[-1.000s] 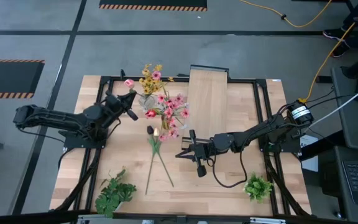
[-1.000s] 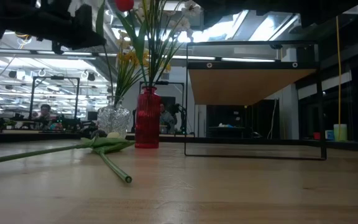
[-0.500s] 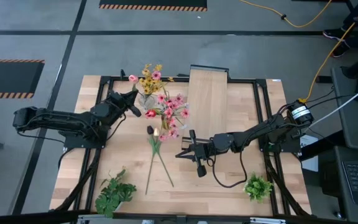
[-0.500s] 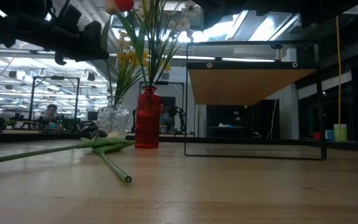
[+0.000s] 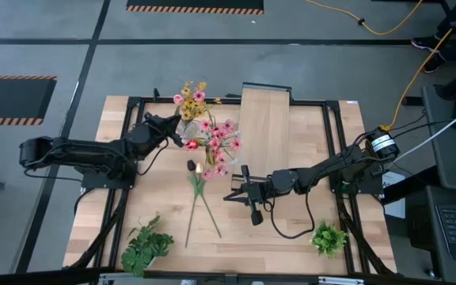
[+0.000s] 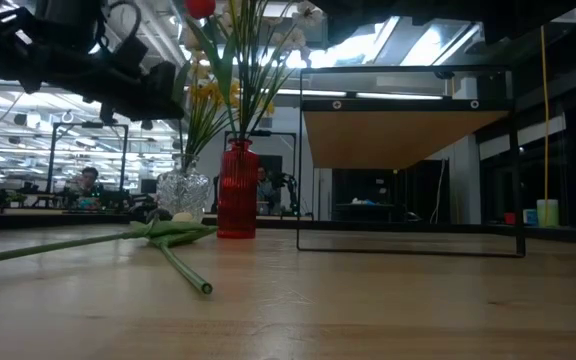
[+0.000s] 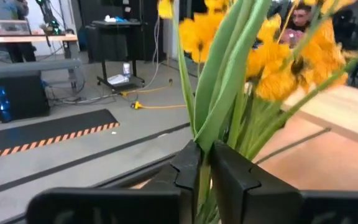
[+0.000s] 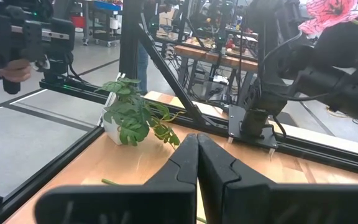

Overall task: Pick and place flowers into a vace then onto a shelf
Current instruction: Put the pink tulip into the transparent vase

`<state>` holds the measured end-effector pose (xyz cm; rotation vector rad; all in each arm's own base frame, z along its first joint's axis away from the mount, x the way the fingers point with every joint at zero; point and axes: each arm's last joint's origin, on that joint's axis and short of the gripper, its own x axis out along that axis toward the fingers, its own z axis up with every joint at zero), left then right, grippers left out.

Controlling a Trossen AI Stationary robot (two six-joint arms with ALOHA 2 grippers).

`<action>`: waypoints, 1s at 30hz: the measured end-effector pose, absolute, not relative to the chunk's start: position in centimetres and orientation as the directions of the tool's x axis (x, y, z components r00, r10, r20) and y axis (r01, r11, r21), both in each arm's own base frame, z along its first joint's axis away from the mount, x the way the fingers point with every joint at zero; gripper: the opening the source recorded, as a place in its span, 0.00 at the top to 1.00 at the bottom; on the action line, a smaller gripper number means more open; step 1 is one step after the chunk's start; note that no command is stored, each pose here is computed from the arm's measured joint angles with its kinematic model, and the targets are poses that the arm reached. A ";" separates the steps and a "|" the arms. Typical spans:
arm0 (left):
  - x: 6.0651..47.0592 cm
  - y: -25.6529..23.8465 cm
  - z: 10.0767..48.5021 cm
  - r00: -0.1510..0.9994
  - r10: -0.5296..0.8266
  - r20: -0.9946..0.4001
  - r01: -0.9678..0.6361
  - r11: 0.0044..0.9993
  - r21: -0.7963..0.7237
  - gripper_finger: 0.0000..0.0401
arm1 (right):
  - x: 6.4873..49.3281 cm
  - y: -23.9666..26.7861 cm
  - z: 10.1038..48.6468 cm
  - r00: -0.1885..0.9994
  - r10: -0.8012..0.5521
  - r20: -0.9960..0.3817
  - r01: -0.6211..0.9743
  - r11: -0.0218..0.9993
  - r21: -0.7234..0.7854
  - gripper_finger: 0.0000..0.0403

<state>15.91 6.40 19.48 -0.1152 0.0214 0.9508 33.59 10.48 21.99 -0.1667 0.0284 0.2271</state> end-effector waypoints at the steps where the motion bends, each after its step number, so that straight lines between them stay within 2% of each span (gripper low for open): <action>1: 16.0 6.4 19.4 0.592 0.802 -0.076 -0.806 0.586 -0.085 0.91 | 33.6 10.5 22.0 0.974 0.222 -0.047 -0.226 0.961 -0.161 0.99; 16: 16.7 6.4 18.5 0.652 0.748 -0.126 -0.757 0.650 -0.064 0.64 | 33.6 10.5 22.0 0.974 0.222 -0.048 -0.227 0.961 -0.161 0.99; 25: 16.2 6.1 18.5 0.653 0.741 -0.154 -0.752 0.659 -0.019 0.60 | 33.6 10.5 22.0 0.974 0.222 -0.048 -0.227 0.960 -0.161 0.99; 30: 15.9 5.3 19.2 0.687 0.716 -0.124 -0.722 0.692 -0.001 0.60 | 33.6 10.5 22.0 0.974 0.221 -0.048 -0.226 0.961 -0.161 0.99</action>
